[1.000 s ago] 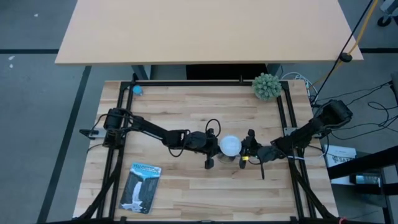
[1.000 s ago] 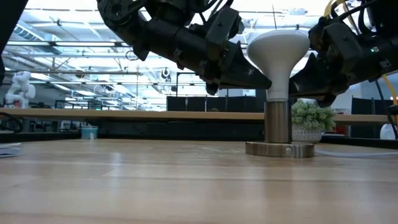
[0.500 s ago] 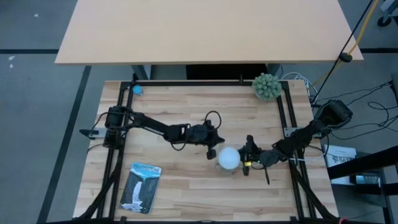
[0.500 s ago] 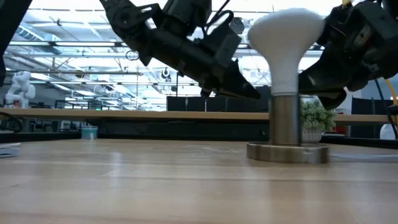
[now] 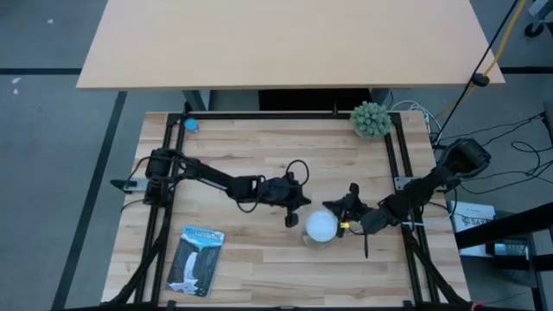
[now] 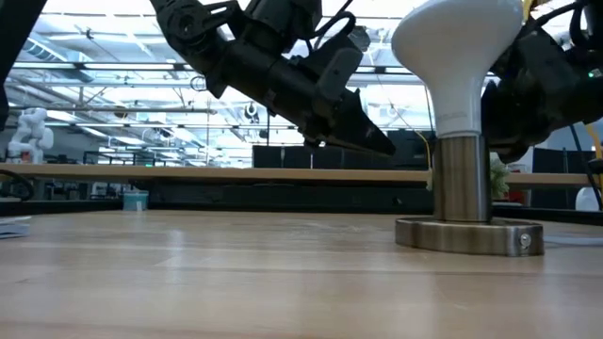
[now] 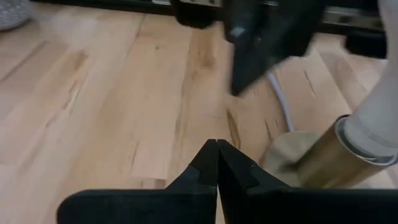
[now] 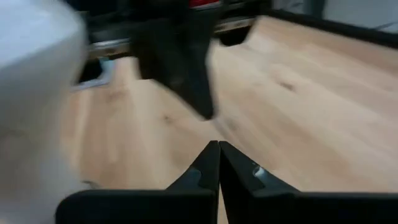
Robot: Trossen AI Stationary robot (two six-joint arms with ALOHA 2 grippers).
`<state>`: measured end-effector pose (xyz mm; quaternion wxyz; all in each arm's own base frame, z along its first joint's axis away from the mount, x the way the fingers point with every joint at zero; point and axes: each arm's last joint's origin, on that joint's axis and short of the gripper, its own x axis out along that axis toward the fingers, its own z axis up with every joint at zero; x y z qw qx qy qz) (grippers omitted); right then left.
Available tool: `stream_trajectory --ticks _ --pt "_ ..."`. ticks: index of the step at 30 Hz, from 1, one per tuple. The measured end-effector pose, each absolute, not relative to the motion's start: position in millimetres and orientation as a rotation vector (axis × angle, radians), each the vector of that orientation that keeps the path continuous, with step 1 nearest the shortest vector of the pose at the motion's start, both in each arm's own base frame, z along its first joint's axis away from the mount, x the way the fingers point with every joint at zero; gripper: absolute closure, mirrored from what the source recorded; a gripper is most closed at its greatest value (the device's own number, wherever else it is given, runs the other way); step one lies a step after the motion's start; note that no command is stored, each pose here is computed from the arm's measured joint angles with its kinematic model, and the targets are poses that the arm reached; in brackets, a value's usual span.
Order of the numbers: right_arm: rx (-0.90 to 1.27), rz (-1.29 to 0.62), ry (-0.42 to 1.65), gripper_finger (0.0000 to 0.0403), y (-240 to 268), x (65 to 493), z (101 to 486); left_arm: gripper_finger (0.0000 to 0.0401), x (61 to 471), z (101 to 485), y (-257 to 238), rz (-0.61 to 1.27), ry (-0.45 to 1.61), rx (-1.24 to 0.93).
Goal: Screw lightbulb
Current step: Insert the lightbulb into the bronze lamp socket
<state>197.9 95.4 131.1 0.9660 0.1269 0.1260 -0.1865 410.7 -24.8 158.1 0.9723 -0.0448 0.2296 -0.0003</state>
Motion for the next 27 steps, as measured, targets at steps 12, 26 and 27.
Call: stream_trajectory --ticks 12,26,27 --pt "0.295 -0.47 0.285 0.0403 89.1 149.5 157.1 0.0401 407.1 155.4 -36.1 -0.016 0.514 -0.085" --pt "0.352 -0.138 0.577 0.0403 85.8 118.7 267.4 0.0401 371.7 175.9 -51.4 -0.075 0.526 -0.13" --pt "0.342 -0.133 0.568 0.0403 85.7 119.4 272.1 0.0401 371.9 177.5 -57.6 -0.093 0.517 -0.133"
